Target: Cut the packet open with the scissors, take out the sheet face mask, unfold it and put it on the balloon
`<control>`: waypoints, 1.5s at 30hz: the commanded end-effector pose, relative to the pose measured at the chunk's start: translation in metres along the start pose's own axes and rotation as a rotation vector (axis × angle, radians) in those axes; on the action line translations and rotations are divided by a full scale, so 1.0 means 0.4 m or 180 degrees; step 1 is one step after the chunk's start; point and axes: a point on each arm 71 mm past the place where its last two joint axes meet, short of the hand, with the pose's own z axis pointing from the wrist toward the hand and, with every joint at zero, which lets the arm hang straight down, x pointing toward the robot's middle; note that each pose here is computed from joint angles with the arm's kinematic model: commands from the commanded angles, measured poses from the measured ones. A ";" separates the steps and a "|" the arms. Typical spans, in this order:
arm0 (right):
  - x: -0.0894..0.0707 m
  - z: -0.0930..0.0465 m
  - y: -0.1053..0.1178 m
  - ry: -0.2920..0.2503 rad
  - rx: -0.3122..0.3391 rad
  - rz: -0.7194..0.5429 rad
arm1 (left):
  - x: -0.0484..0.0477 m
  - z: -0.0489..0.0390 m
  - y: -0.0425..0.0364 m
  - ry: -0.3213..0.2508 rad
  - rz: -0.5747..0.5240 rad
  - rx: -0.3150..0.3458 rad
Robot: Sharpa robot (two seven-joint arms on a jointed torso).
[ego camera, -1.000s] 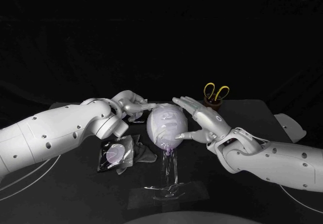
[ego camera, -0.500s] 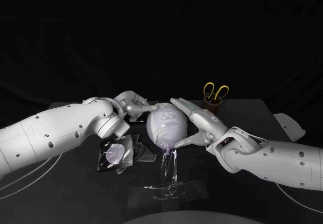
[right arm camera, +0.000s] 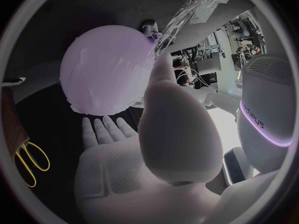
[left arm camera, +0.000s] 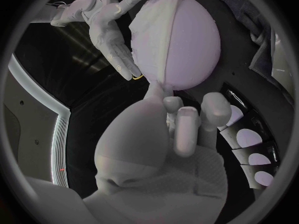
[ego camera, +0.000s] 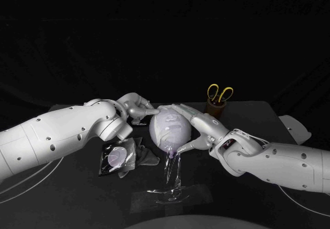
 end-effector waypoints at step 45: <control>0.029 0.006 -0.012 0.0439 0.0204 -0.0026 | -0.027 0.003 0.010 -0.0157 -0.0088 -0.0027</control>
